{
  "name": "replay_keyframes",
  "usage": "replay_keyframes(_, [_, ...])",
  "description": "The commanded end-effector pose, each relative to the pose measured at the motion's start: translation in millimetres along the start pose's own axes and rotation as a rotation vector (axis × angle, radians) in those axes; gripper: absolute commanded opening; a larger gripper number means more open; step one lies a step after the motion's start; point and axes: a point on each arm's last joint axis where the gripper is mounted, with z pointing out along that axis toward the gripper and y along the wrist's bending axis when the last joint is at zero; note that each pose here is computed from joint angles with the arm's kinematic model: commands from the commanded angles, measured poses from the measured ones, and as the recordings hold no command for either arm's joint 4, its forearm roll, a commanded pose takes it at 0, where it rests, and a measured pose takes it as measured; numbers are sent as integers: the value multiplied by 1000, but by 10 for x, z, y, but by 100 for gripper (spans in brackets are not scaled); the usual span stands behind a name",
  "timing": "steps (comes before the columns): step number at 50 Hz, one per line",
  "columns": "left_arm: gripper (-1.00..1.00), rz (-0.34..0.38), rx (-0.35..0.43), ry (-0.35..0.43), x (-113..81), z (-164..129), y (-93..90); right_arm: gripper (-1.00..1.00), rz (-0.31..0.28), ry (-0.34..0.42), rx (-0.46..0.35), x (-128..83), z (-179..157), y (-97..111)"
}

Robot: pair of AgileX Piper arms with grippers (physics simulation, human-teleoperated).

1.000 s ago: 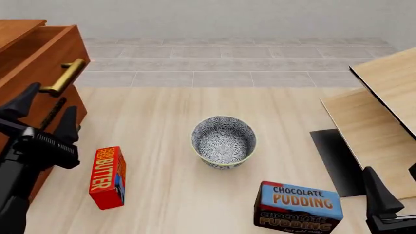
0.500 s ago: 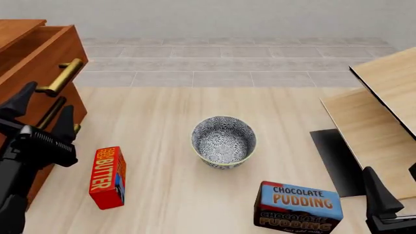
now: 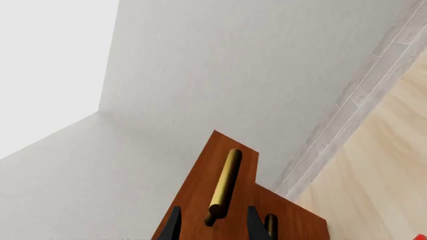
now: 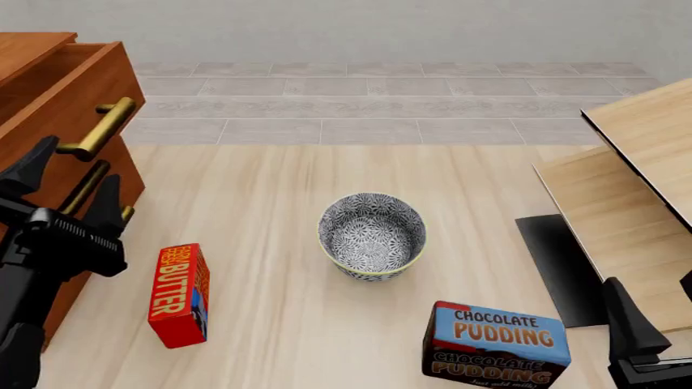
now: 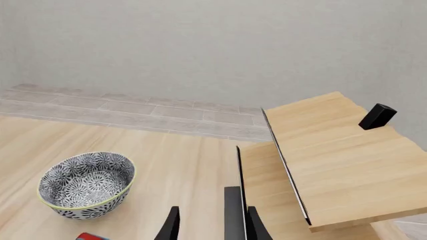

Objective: Close the top drawer of the cabinet.

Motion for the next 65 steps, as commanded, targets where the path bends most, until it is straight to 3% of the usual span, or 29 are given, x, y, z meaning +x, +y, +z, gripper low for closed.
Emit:
replay_keyframes(1, [100, 0, -24, 37, 62, -31, 34, 100, -5, 0, -1, 2, 0, 1])
replay_keyframes(65, [100, 10, -47, 74, 131, -45, 82, 100, -15, -3, -2, -1, 0, 1])
